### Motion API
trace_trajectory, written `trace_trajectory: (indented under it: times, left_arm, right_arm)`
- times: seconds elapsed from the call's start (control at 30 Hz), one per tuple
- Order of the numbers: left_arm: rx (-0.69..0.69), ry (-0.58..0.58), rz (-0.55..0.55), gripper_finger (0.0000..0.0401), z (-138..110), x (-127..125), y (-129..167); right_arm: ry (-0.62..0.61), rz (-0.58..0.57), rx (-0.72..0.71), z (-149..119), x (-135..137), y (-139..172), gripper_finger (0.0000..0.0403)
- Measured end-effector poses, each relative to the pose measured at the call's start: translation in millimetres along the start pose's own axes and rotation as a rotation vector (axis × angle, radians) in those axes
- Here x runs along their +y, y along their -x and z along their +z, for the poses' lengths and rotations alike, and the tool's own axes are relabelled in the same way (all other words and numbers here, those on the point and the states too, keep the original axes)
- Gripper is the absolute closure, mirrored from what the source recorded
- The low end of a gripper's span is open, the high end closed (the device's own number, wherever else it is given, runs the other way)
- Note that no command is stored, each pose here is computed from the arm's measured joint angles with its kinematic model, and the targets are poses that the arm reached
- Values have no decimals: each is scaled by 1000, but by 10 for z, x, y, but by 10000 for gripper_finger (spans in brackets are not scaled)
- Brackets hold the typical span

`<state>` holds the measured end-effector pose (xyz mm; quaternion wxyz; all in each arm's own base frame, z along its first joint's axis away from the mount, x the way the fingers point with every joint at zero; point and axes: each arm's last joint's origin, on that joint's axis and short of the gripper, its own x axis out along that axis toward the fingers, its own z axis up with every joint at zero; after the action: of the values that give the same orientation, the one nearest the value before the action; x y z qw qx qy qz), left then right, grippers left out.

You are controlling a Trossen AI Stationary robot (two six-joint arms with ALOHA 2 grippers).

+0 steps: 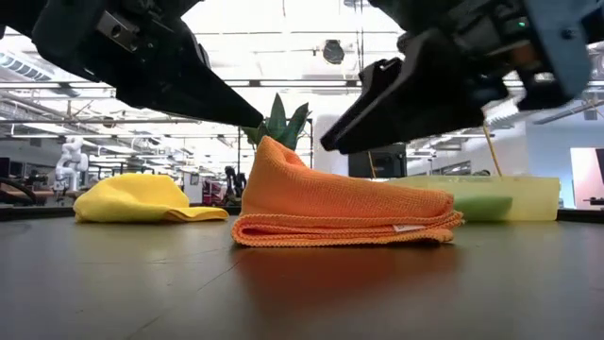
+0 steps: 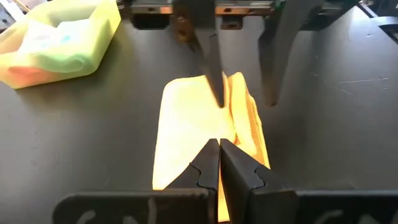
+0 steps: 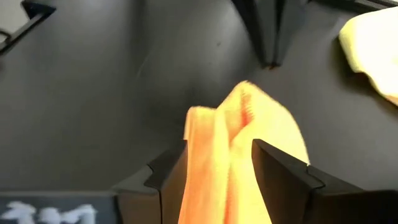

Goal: Fold microfiber towels
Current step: Fold the orange microfiber cloth

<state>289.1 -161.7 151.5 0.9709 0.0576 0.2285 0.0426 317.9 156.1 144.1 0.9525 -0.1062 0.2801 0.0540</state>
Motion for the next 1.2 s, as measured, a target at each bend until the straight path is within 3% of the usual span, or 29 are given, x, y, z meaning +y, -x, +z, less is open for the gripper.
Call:
trace_trajectory:
  times: [0.3, 0.63, 0.8, 0.93, 1.2]
  left_arm:
    - [1, 0, -1, 384, -1, 0, 0]
    - [-2, -11, -5, 384, 1, -3, -2]
    - [-24, -84, -111, 380, 42, -11, -20]
    - [-46, -134, -171, 344, 78, 26, -55]
    - [-23, -149, -205, 215, 50, 140, -173]
  right_arm:
    - [18, 34, 32, -19, 158, 108, 223]
    - [-46, -53, 136, -127, 12, 127, 196]
    - [-59, -68, 164, -249, -52, 115, 216]
    - [-82, -29, 184, -304, -62, 113, 249]
    - [-60, 31, 181, -294, -40, 114, 320]
